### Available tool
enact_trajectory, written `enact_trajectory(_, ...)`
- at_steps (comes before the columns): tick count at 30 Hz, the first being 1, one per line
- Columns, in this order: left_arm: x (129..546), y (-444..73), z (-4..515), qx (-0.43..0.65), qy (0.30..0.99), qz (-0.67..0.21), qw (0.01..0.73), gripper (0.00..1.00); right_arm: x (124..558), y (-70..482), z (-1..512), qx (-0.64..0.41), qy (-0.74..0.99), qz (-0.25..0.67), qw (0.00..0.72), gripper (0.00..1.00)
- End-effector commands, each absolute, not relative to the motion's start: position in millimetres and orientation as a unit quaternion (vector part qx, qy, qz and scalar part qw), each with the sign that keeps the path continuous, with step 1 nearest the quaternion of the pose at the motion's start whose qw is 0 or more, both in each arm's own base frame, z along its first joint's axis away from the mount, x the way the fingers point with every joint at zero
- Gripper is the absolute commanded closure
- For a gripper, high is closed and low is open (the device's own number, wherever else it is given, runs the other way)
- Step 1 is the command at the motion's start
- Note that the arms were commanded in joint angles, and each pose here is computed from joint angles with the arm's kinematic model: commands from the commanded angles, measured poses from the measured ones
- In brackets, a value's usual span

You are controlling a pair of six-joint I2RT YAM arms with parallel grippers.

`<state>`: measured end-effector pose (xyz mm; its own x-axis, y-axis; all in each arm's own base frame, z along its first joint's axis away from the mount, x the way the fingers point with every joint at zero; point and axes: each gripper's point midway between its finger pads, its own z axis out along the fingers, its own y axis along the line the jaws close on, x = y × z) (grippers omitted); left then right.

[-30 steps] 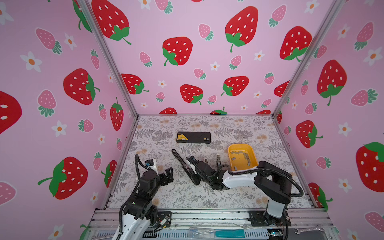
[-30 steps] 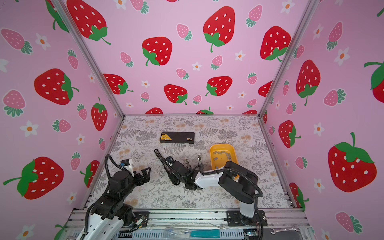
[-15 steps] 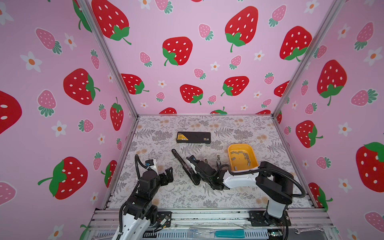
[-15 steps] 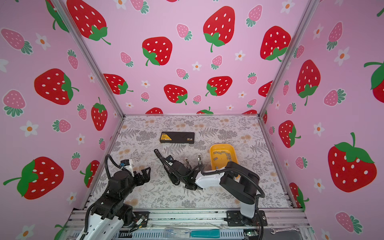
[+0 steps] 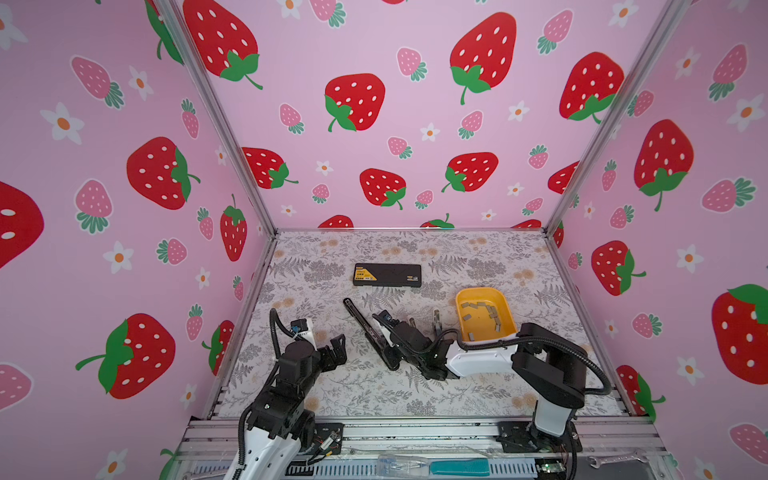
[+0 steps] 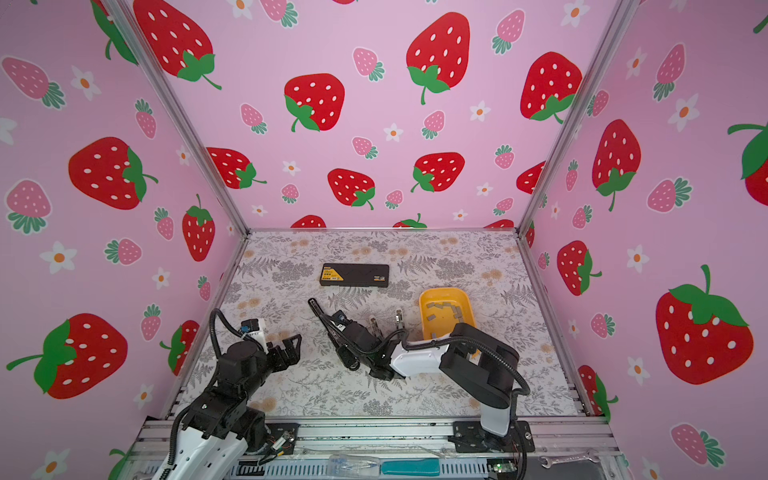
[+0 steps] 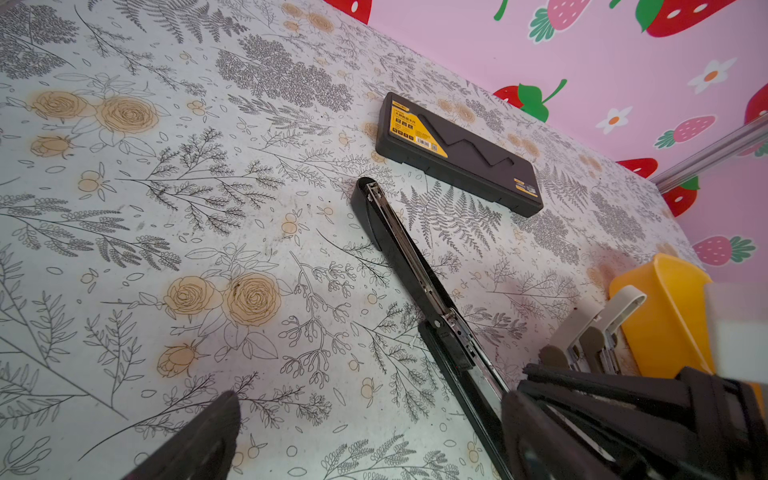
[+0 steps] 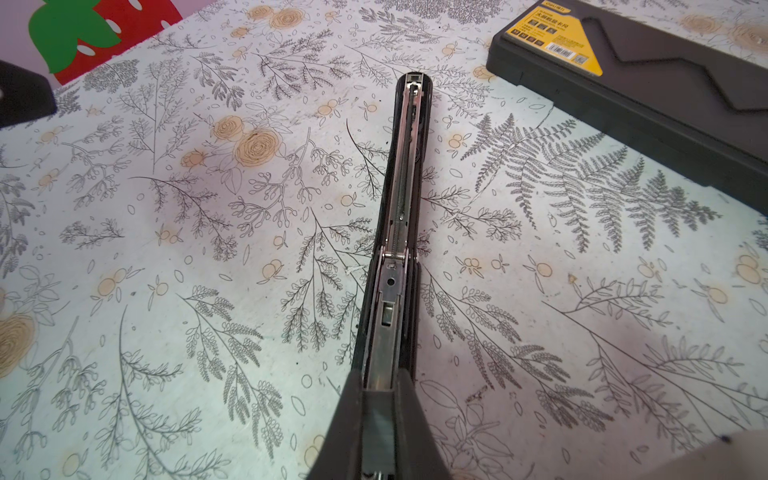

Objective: Load the staples into the stapler

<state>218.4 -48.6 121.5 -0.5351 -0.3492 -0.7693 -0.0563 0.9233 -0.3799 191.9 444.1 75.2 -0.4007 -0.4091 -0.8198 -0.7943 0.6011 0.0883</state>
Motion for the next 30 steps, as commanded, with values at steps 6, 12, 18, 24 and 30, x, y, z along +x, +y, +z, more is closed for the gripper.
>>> enact_trajectory(6,217,-44,117,-0.129,0.864,-0.149,0.463,0.01,190,454,79,-0.376,0.799,0.252,0.396,0.94)
enact_trajectory(12,216,-44,116,-0.129,0.865,-0.149,0.462,0.01,190,454,74,-0.376,0.802,0.249,0.393,0.94)
enact_trajectory(18,216,-44,116,-0.129,0.865,-0.149,0.462,0.01,190,454,71,-0.376,0.803,0.248,0.39,0.94)
enact_trajectory(24,216,-44,117,-0.129,0.864,-0.149,0.463,0.01,190,454,69,-0.377,0.804,0.247,0.389,0.94)
enact_trajectory(30,216,-44,116,-0.13,0.864,-0.149,0.462,0.01,189,455,67,-0.377,0.805,0.248,0.385,0.94)
